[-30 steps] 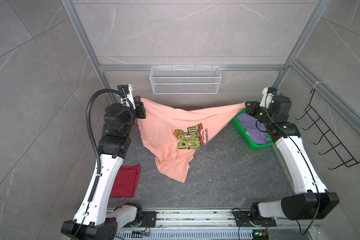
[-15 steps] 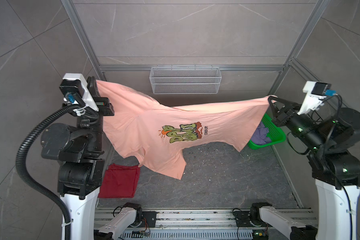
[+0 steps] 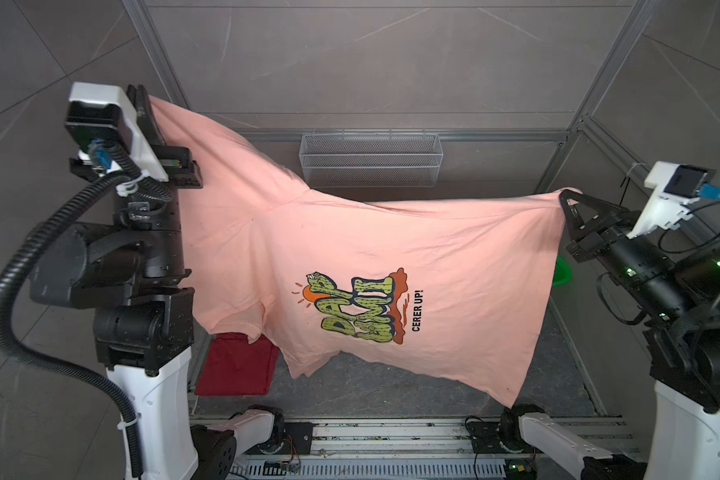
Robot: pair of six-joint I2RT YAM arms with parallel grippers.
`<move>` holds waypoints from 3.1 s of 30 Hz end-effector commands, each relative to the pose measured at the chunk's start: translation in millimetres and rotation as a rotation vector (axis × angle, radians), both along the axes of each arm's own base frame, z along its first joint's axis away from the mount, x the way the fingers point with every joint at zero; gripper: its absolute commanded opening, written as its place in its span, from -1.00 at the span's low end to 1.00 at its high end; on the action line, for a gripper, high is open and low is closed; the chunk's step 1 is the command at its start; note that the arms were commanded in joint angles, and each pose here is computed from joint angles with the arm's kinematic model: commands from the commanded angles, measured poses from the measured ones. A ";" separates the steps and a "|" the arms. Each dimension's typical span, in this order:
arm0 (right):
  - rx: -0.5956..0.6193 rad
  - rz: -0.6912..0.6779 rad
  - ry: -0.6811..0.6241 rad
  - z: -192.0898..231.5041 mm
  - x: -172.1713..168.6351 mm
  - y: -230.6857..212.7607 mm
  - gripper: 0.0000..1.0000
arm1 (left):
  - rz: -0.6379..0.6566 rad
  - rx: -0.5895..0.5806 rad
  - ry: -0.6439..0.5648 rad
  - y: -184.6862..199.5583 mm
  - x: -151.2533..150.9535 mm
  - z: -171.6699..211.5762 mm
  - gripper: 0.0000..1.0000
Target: Fold and stack the t-shirts
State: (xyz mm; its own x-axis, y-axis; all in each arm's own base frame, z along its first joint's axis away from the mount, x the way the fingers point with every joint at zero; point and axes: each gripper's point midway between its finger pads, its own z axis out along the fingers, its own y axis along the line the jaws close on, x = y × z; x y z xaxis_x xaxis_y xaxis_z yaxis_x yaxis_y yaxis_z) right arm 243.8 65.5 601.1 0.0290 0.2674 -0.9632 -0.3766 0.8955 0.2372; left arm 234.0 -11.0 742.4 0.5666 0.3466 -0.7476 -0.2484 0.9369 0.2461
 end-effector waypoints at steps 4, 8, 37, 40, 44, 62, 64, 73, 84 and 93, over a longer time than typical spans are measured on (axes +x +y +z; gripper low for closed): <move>-0.011 -0.010 0.042 -7.5 32.6 0.4 -1.00 | 0.020 0.021 0.036 -4.3 33.6 -13.0 -1.00; 0.000 0.015 0.020 -0.2 20.0 3.5 -1.00 | 0.006 0.009 0.016 -1.5 13.0 -8.7 -1.00; 0.034 0.080 0.034 6.1 -8.3 11.8 -1.00 | 0.009 0.028 -0.075 3.5 -34.8 11.5 -1.00; 0.042 0.024 0.099 -17.6 30.3 4.9 -1.00 | 0.001 0.032 -0.001 -5.6 16.5 -11.1 -1.00; 0.038 -0.036 0.203 -60.2 88.6 -1.5 -1.00 | -0.032 0.016 0.137 -18.5 101.3 -56.6 -1.00; 0.047 -0.092 0.757 -343.6 303.8 20.1 -1.00 | -0.265 -0.242 0.705 -51.0 355.5 -356.9 -1.00; 0.041 -0.106 0.795 -366.0 315.5 21.1 -1.00 | -0.275 -0.267 0.749 -53.4 366.0 -382.6 -1.00; 0.018 -0.197 0.848 -418.2 364.9 12.1 -0.42 | -0.191 -0.323 0.842 -43.6 410.6 -445.0 -0.23; -0.022 -0.198 0.714 -348.3 343.5 5.8 0.21 | -0.030 -0.383 0.900 -14.8 382.3 -416.8 0.50; -0.054 -0.268 0.929 -410.4 252.5 -13.3 0.29 | -0.139 -0.816 1.168 -51.6 268.3 -470.3 0.52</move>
